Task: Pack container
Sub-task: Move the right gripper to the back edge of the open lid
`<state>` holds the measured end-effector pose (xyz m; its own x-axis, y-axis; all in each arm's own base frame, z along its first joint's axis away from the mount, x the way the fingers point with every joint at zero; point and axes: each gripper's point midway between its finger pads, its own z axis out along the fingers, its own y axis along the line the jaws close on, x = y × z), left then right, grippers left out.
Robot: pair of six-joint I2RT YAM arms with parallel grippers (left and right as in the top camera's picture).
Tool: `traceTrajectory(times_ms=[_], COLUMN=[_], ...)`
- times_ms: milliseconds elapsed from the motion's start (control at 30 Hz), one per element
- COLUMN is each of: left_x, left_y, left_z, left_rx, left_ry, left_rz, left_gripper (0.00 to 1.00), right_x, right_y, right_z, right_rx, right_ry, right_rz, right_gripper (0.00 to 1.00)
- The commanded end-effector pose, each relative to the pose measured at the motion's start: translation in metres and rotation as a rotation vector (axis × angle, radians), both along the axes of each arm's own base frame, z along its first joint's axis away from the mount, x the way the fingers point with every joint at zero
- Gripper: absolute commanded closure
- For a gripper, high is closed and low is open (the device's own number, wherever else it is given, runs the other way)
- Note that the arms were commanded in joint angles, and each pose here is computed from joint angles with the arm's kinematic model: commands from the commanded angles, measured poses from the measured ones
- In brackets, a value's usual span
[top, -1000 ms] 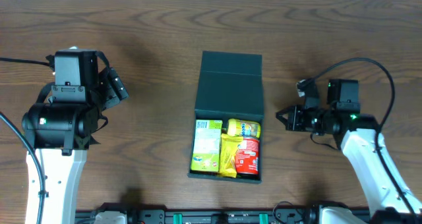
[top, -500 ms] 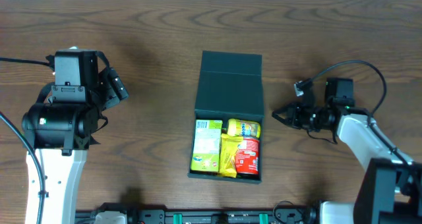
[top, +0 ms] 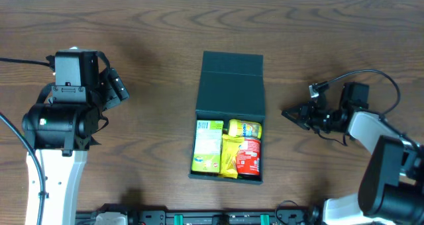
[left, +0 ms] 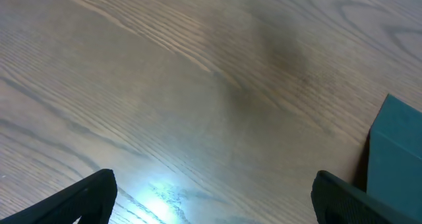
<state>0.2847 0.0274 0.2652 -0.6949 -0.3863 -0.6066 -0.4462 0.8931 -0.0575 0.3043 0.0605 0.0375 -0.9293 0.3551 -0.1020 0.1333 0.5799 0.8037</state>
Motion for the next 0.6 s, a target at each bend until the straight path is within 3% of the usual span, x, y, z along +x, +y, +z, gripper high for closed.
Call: traceTrajectory(times_ms=[0,167,567], left_x=[-0.001,-0.001,-0.001], left_y=[0.002,0.002,0.002], left_z=[-0.004,-0.004,-0.004], left_rx=[-0.005,-0.005,-0.005], left_ry=[0.01,0.01,0.011], left_rz=[0.015,0.015,0.015], left_gripper=[0.05,0.05,0.05], right_x=[-0.002,-0.005,0.001], right_y=[0.003,0.015,0.011], right_z=[-0.006,-0.004,-0.011], right_rx=[0.03,0.113,0.072], right_ry=[-0.004,-0.03,-0.032], right_rz=[0.019,0.075,0.055], right_gripper=[0.99,0.99,0.99])
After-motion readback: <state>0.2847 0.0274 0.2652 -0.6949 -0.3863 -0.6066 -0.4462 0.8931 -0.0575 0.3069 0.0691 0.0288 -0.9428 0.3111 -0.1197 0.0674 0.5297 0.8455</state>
